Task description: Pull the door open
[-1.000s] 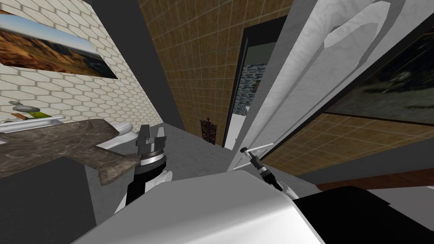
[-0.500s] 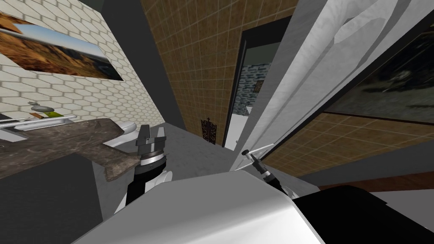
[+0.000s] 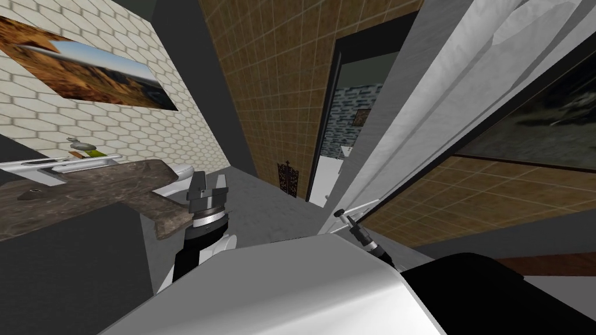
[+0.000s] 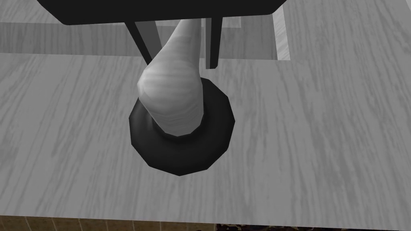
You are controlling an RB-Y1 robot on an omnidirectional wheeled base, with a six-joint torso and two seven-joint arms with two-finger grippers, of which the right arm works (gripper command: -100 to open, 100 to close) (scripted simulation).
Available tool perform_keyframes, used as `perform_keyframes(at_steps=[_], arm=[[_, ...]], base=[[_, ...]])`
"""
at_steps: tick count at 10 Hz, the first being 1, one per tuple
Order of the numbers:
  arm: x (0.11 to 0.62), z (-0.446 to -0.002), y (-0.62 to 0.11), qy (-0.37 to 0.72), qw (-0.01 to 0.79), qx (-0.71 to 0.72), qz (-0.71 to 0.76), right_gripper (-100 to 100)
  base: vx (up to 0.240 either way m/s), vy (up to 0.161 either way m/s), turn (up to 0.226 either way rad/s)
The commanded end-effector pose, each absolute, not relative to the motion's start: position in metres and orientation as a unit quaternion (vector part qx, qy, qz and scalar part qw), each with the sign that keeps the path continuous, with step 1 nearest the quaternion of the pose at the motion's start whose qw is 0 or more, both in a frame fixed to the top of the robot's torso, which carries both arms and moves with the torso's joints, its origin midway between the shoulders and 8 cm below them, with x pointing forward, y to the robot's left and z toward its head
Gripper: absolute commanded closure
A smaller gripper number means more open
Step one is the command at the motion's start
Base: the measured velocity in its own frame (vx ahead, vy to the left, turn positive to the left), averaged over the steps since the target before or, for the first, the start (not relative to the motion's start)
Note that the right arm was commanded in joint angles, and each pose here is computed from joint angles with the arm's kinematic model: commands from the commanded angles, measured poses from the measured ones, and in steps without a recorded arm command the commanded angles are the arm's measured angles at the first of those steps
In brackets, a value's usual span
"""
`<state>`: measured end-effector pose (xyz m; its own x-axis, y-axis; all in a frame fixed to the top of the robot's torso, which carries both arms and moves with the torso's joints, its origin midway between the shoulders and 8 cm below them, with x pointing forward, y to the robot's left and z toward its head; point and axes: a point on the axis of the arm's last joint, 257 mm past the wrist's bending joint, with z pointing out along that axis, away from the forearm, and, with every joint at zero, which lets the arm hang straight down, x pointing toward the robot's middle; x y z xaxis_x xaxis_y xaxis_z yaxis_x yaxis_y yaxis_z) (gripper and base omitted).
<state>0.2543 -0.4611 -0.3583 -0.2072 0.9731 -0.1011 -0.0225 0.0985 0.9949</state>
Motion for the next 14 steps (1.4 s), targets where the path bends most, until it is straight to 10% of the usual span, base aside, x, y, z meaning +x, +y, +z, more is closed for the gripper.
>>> perform_keyframes(at_steps=[1, 14], arm=[[0.24, -0.357, -0.464, 0.573, 0.471, 0.414, 0.528, 100], [0.166, -0.368, -0.463, 0.576, 0.468, 0.433, 0.512, 100]], base=[[-0.034, -0.03, 0.046], [-0.01, -0.023, 0.136]])
